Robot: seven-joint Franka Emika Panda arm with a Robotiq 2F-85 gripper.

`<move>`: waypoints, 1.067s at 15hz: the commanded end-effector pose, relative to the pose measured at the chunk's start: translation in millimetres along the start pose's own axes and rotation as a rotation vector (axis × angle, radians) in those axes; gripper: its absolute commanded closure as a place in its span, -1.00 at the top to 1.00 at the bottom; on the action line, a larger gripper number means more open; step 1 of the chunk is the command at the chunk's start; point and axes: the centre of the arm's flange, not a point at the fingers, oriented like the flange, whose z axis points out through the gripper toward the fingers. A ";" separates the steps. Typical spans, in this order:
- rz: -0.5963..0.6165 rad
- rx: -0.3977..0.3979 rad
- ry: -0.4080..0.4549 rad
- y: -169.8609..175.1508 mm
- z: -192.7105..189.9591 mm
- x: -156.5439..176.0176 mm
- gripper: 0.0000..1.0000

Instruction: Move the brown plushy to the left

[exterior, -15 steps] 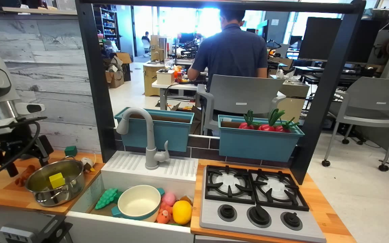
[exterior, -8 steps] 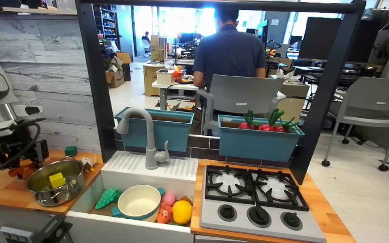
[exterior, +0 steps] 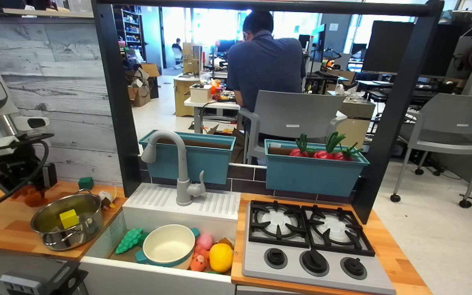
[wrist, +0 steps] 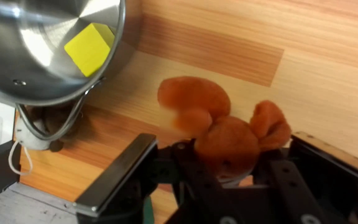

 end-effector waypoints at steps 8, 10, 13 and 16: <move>-0.142 0.075 0.111 -3.4 -81.0 -35.8 -0.95; -0.187 0.091 0.077 -14.5 -78.0 -34.3 -0.95; -0.245 0.083 0.062 -25.7 -76.4 -34.1 -0.95; -0.326 0.081 0.046 -38.6 -78.2 -35.1 -0.95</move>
